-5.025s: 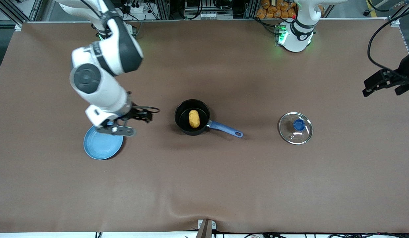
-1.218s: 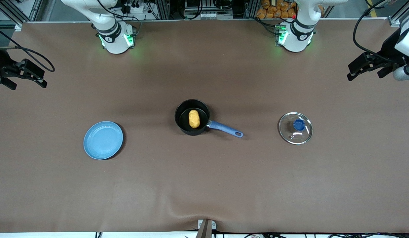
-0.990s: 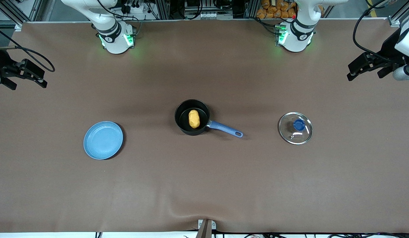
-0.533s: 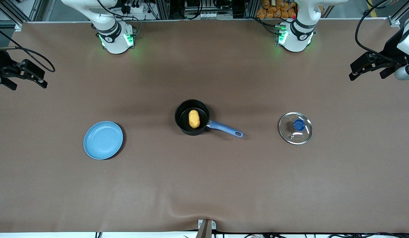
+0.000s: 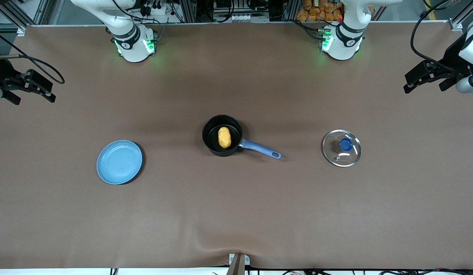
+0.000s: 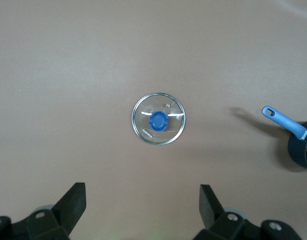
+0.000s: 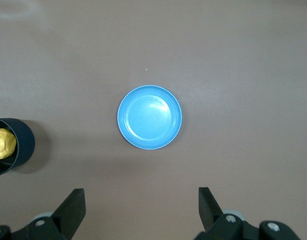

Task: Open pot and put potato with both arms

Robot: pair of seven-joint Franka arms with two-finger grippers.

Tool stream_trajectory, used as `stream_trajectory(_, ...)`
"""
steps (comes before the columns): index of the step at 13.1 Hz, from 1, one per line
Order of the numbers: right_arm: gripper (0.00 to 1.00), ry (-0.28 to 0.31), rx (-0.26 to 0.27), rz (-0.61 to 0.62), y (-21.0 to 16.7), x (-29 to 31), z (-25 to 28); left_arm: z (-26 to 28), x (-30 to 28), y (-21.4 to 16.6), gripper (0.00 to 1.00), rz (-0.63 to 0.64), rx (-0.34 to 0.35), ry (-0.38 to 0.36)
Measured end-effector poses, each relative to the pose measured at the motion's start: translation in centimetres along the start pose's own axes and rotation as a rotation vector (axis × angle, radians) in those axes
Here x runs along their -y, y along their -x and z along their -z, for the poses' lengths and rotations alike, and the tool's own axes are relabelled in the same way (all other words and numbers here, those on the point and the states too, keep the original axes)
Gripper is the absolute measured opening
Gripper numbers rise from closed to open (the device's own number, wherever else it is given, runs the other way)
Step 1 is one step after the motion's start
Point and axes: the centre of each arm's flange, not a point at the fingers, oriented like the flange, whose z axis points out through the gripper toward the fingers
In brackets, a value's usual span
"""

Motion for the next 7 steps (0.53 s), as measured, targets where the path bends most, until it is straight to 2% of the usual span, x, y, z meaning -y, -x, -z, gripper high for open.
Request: stream_trajectory(7,1.00,0.000,0.000,-0.003,0.01,-0.19,0.00,-0.01,0.00,0.00,1.00,0.000,0.000,0.000)
